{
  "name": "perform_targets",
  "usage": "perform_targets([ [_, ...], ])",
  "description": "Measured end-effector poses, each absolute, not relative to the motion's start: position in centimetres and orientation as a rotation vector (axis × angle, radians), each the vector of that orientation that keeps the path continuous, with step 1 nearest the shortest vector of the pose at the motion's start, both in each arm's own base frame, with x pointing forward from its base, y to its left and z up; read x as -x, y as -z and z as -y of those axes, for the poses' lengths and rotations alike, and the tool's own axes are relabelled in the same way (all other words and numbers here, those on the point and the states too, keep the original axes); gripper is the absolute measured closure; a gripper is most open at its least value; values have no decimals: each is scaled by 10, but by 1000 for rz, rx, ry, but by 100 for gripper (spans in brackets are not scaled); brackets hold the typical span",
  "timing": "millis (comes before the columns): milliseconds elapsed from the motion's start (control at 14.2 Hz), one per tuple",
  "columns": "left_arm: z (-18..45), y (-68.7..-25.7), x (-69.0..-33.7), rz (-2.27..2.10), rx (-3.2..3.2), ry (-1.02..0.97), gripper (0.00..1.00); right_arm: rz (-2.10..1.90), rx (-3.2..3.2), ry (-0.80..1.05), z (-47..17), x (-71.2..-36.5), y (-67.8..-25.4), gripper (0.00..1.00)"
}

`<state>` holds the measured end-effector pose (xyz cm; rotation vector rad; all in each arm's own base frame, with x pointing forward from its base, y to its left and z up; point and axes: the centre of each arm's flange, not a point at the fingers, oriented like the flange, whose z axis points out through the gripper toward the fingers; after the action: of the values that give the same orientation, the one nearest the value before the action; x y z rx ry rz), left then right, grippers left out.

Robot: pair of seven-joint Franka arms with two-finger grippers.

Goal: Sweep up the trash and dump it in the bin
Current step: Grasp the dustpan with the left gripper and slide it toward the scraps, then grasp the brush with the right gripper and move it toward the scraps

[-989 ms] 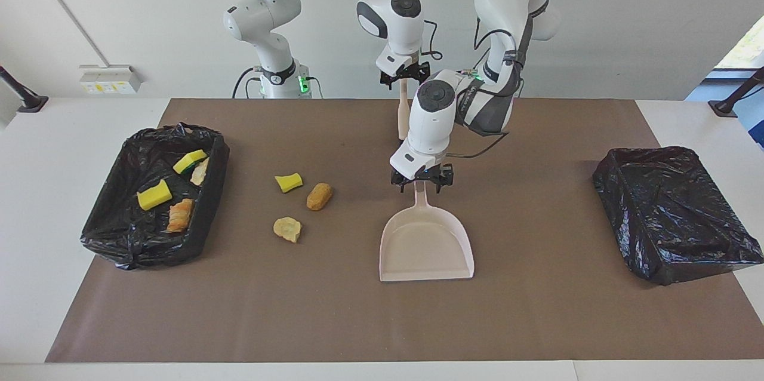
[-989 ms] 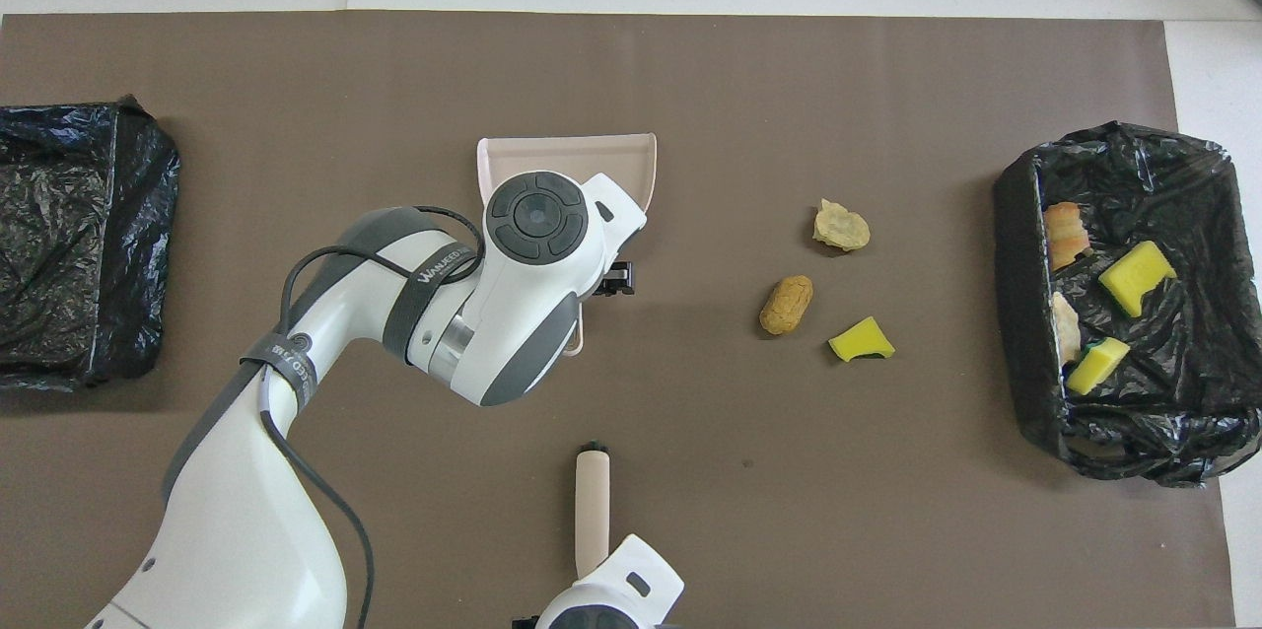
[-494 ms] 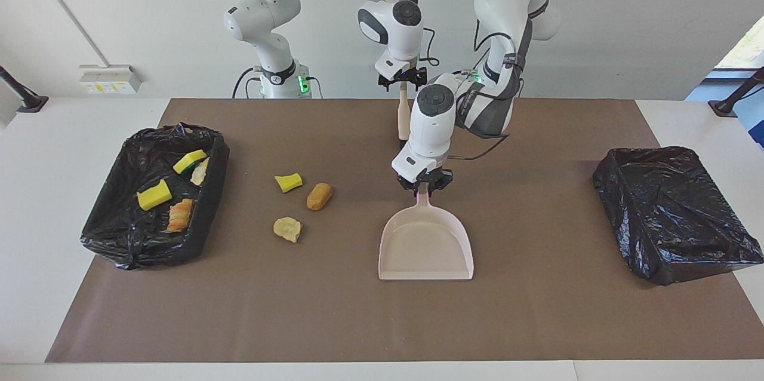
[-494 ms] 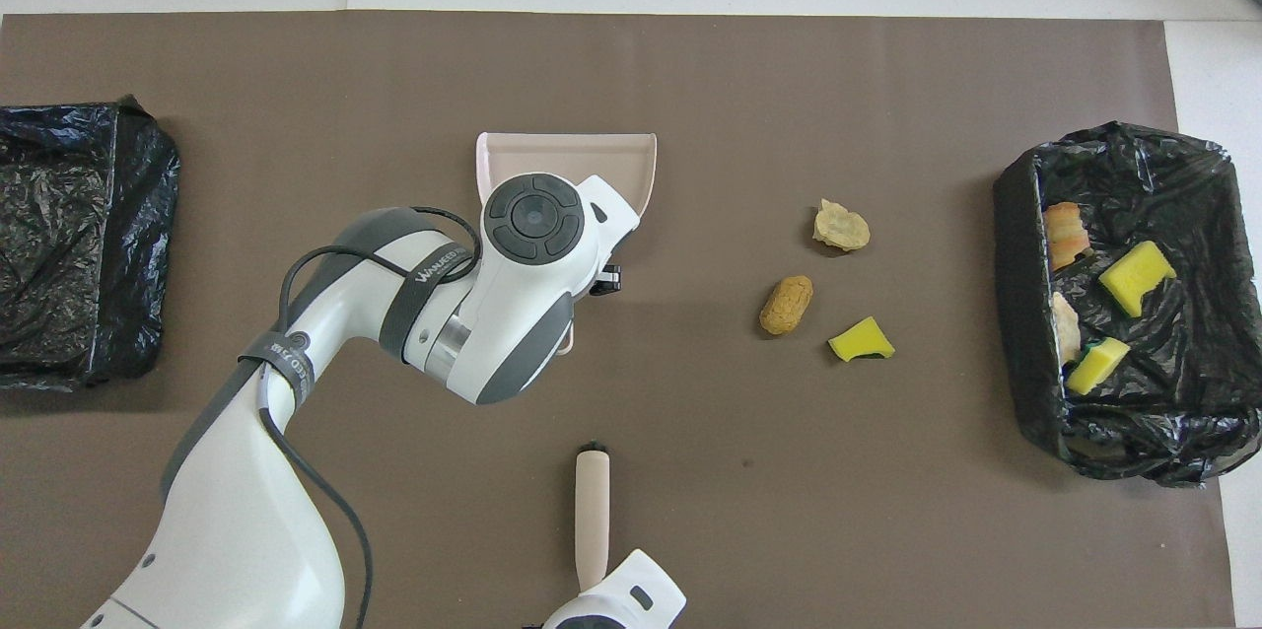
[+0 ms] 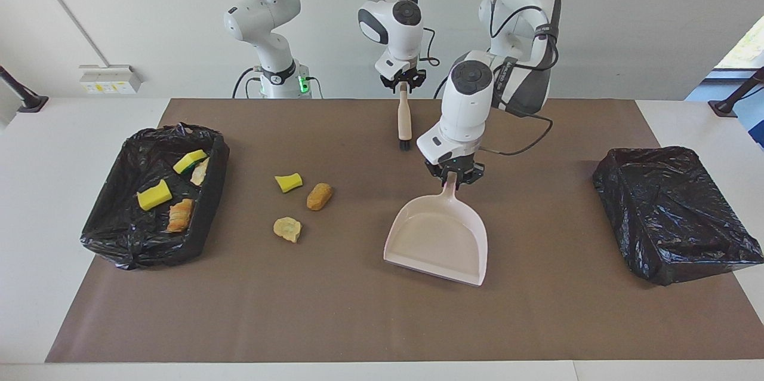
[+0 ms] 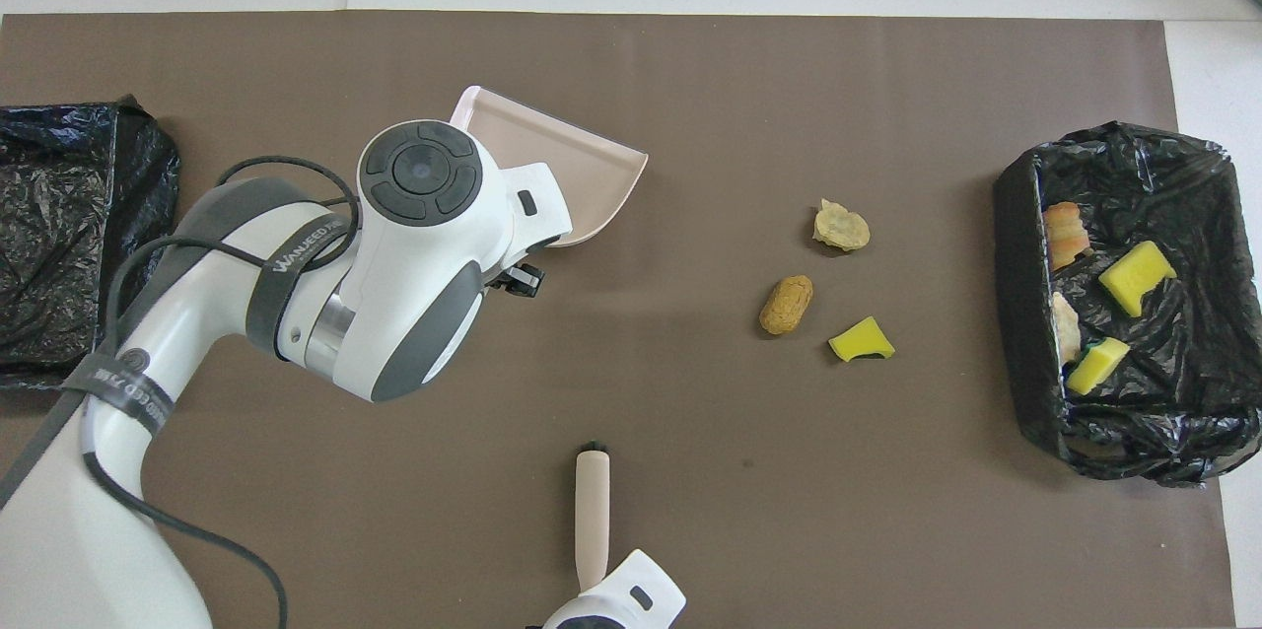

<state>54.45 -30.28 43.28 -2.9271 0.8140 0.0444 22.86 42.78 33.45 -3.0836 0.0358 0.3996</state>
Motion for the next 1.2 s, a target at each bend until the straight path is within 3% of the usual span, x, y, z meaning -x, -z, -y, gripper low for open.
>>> perform_targets([
  [71,295,-439,-540,-944,2855,-62,69,-39,3083,-400,-428,-229,-335,73],
  [141,290,-440,-536,-1056,2797,-78,69,-46,3083,-399,-428,-229,-335,74],
  [706,296,-409,-528,-1752,2307,-42,69,-65,3089,-451,-426,-248,-360,74],
  [989,314,-389,-513,-1894,2197,-83,69,9,3121,-551,-365,-275,-417,74],
  [1200,329,-384,-504,-1942,2155,-94,69,67,3222,-506,-303,-306,-441,74],
])
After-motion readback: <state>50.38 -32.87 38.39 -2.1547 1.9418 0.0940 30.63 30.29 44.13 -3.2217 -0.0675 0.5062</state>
